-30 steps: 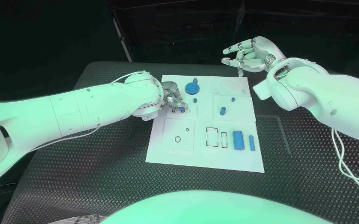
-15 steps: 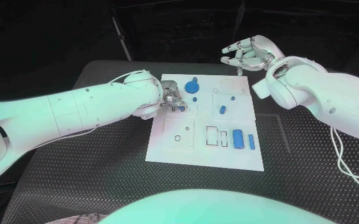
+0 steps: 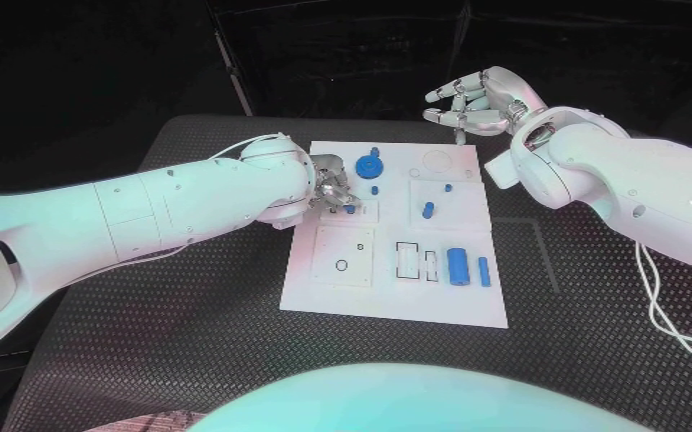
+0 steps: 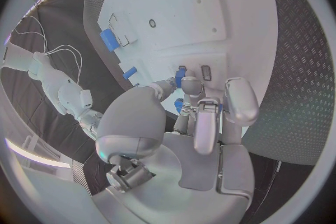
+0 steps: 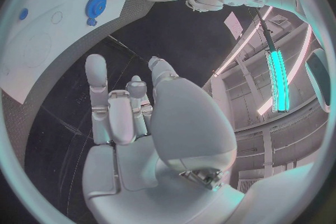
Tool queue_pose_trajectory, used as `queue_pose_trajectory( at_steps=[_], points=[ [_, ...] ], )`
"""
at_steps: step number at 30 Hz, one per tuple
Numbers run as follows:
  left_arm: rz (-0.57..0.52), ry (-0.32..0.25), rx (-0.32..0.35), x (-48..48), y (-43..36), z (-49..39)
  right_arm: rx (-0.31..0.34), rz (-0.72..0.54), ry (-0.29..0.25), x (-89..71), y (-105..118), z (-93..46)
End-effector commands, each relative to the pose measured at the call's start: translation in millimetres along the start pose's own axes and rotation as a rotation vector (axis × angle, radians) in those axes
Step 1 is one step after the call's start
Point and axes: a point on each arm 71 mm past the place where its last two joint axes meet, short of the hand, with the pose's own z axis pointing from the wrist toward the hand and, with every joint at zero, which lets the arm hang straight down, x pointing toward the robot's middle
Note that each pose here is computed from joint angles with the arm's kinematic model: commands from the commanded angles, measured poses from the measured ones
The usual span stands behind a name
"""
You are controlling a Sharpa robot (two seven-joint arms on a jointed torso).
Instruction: Assemble the parts on the task board
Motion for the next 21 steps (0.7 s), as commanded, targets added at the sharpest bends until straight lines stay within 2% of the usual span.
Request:
queue_pose_trajectory(
  at_steps=[1, 21],
  points=[
    [0.022, 0.022, 0.0, 2.3, -0.7, 0.1, -0.009, -0.003, 0.01, 0.8, 2.1, 0.7],
    [0.035, 0.045, -0.007, 3.4, 0.7, 0.9, -0.01, -0.003, 0.014, 1.7, 1.9, 1.7]
  ],
)
